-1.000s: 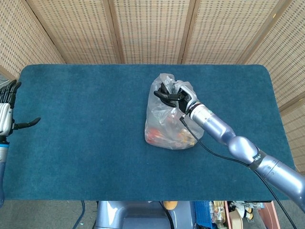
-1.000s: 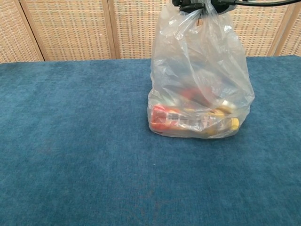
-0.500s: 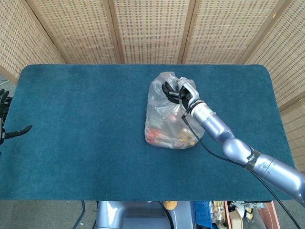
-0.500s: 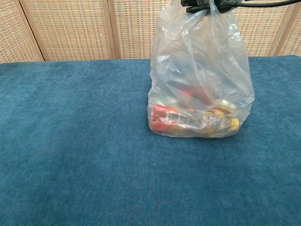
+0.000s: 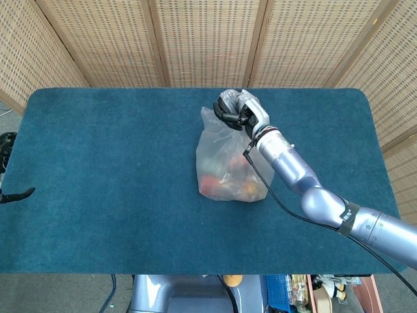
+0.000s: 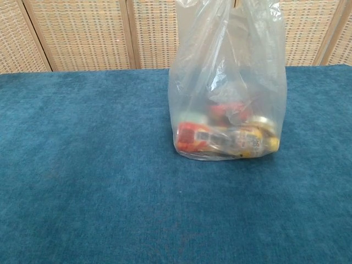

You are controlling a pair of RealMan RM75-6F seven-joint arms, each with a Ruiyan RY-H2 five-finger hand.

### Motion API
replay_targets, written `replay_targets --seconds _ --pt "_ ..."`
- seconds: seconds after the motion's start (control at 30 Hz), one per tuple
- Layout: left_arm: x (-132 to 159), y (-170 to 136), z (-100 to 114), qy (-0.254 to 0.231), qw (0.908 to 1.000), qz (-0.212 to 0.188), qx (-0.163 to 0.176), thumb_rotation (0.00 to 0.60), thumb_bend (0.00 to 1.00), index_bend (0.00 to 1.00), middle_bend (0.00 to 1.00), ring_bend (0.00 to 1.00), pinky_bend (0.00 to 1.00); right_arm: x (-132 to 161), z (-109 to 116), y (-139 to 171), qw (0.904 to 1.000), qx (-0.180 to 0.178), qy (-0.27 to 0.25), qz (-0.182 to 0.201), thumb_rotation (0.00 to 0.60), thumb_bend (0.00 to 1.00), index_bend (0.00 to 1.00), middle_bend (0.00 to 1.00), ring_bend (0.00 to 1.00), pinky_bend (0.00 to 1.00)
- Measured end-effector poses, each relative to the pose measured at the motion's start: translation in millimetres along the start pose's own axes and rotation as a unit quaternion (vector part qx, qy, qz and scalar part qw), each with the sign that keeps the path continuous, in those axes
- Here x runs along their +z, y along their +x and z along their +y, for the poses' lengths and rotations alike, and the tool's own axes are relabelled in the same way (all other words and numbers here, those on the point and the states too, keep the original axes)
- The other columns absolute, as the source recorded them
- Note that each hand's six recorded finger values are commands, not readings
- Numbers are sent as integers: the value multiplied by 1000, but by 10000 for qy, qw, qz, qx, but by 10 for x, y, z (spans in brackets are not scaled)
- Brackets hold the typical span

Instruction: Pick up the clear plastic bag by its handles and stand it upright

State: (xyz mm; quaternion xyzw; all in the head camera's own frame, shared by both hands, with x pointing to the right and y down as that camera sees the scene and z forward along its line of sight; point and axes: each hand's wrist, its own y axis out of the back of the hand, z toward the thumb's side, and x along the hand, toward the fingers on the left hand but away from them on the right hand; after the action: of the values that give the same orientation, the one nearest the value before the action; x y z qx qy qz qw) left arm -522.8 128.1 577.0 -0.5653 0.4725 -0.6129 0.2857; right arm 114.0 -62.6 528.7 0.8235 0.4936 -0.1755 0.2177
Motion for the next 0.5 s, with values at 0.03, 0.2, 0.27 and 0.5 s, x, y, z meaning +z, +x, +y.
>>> replay_targets --seconds 0.03,0.2,0.27,0.5 --pt "-3 -2 4 5 10000 11 -5 600 167 0 0 0 0 45 -18 8 10000 -2 12 20 600 1000 863 891 873 1000" --pt "10 -16 6 -2 10000 -25 -23 600 164 0 0 0 0 297 -133 40 9998 -5 69 179 600 1000 863 891 873 1000" --pt "20 -24 8 -28 10000 -53 -33 600 165 0 0 0 0 382 -164 55 9997 -10 84 226 600 1000 862 891 873 1000" --pt "21 -41 26 -129 9999 -95 -40 600 166 0 0 0 0 815 -350 119 9986 -25 212 487 600 1000 862 891 873 1000"
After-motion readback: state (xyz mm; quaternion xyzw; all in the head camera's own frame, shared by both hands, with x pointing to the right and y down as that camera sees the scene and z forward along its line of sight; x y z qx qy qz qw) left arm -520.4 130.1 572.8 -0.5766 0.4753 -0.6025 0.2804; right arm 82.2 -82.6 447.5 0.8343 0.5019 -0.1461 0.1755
